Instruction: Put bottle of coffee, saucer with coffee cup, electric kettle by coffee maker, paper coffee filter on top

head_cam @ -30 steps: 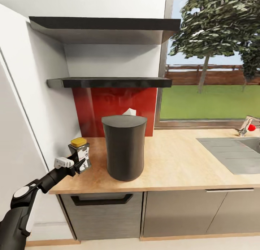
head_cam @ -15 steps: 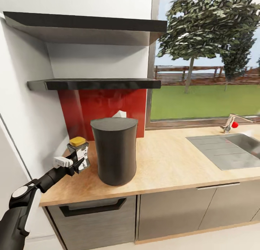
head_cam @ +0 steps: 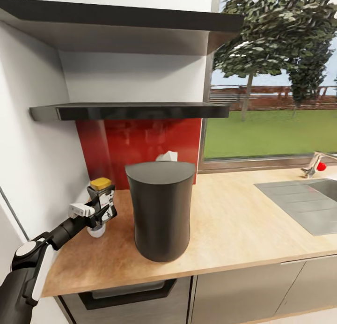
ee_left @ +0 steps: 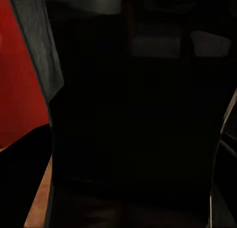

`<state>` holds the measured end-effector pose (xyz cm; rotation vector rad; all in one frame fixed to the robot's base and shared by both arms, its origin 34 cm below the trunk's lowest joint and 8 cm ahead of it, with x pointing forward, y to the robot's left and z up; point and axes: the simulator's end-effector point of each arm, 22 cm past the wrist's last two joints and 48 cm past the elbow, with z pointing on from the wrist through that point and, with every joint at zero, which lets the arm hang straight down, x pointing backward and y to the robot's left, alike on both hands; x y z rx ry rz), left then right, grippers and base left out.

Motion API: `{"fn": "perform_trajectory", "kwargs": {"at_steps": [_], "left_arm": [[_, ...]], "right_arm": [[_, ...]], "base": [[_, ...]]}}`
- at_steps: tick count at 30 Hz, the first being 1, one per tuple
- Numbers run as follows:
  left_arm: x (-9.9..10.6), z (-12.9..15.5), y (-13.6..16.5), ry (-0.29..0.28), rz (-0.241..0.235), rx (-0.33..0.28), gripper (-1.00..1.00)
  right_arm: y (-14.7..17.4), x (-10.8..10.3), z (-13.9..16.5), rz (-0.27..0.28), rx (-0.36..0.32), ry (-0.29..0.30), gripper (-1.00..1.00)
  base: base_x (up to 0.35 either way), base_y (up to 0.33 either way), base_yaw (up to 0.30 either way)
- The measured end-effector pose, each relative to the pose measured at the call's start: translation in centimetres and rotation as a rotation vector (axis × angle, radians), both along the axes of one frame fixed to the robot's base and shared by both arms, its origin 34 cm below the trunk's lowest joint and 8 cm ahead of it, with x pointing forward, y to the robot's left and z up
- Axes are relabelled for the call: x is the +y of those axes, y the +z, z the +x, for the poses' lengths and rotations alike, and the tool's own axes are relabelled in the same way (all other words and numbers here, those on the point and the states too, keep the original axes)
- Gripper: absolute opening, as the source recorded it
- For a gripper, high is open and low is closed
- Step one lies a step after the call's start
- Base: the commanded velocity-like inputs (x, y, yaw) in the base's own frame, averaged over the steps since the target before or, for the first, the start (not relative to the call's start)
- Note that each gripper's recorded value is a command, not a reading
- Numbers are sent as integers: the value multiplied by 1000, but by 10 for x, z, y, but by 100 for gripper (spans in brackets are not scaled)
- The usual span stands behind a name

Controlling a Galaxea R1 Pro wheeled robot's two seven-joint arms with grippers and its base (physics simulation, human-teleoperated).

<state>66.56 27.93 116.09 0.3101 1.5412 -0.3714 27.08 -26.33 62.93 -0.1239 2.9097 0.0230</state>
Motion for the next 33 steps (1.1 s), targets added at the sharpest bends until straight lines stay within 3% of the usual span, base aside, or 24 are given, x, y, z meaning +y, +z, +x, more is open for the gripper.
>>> {"fn": "perform_trajectory", "kwargs": {"at_steps": [6,18,27,30,31,33], "left_arm": [[-1,0,0,-1,-1,-2,-100],[10,6,-2,60,0,2,-100],[9,8,-2,68,-3,0,-100],[16,13,2,105,-5,-6,-100],[23,17,4,142,-10,-7,-100],[20,18,4,145,-10,-4,-100]], "right_arm": [[0,-2,-1,-3,1,2,100],[0,-6,0,-9,1,1,100],[-1,-7,-3,-11,8,0,100],[-1,-8,-3,-11,8,0,100],[-1,-8,-3,-12,9,-1,100],[-1,-8,-3,-12,9,-1,100]], "base": [[222,71,0],[35,3,-2],[40,0,-94],[1,0,-3],[0,0,0],[0,0,0]]}}
